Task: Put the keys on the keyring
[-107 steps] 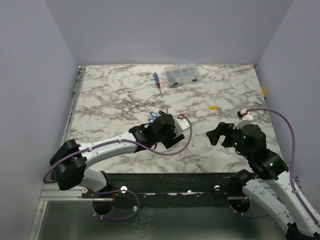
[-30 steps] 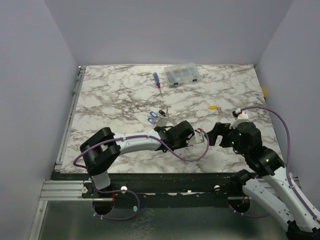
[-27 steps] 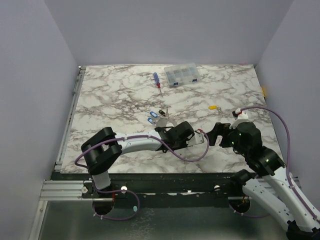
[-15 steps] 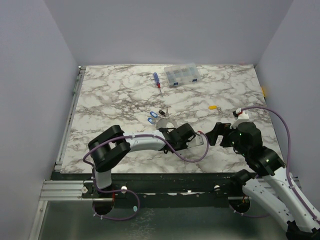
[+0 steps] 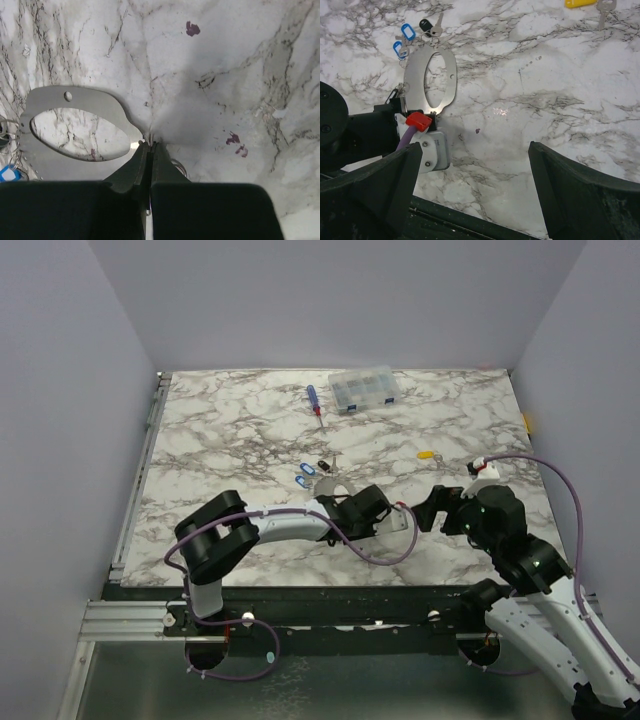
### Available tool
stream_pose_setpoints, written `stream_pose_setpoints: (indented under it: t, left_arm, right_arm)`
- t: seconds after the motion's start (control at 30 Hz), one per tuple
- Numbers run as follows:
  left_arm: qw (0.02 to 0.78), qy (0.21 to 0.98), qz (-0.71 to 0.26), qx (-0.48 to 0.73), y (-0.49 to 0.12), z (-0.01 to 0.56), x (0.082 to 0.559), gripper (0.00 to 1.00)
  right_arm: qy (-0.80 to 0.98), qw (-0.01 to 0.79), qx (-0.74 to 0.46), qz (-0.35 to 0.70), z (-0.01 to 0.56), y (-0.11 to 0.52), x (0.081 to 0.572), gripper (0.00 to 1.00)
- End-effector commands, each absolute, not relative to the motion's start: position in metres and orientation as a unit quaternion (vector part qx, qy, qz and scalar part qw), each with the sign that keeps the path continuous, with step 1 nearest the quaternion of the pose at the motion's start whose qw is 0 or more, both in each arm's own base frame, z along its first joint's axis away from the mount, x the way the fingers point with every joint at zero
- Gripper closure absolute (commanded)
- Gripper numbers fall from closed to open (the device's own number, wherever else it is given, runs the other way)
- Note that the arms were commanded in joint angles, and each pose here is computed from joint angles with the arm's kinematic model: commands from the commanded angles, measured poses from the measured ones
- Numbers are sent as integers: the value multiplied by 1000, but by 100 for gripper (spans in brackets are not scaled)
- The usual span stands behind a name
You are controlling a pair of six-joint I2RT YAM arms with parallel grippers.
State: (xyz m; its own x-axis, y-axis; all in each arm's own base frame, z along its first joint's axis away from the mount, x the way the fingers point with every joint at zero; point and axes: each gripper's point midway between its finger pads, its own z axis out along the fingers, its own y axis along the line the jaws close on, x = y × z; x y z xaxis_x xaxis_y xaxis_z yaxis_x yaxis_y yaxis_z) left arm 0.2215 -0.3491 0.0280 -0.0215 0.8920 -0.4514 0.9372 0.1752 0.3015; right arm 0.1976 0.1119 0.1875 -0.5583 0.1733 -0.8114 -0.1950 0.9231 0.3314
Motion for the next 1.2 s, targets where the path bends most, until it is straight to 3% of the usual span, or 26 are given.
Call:
stream_pose_setpoints:
  t: [0.0, 0.53, 0.83, 1.17]
  left_arm:
    - [319, 679, -93, 654, -359, 64, 209, 100]
    - [411, 628, -196, 632, -353, 145, 184, 100]
    - [432, 579, -288, 628, -358, 190, 155, 100]
    - [435, 507, -430, 607, -364, 253, 118, 100]
  right_arm:
    - [852, 478, -13, 214, 195, 118, 197, 0]
    - [834, 495, -43, 240, 209, 126, 193, 0]
    - [738, 534, -188, 368, 260, 167, 156, 0]
    - [614, 485, -380, 492, 308, 210, 97, 2]
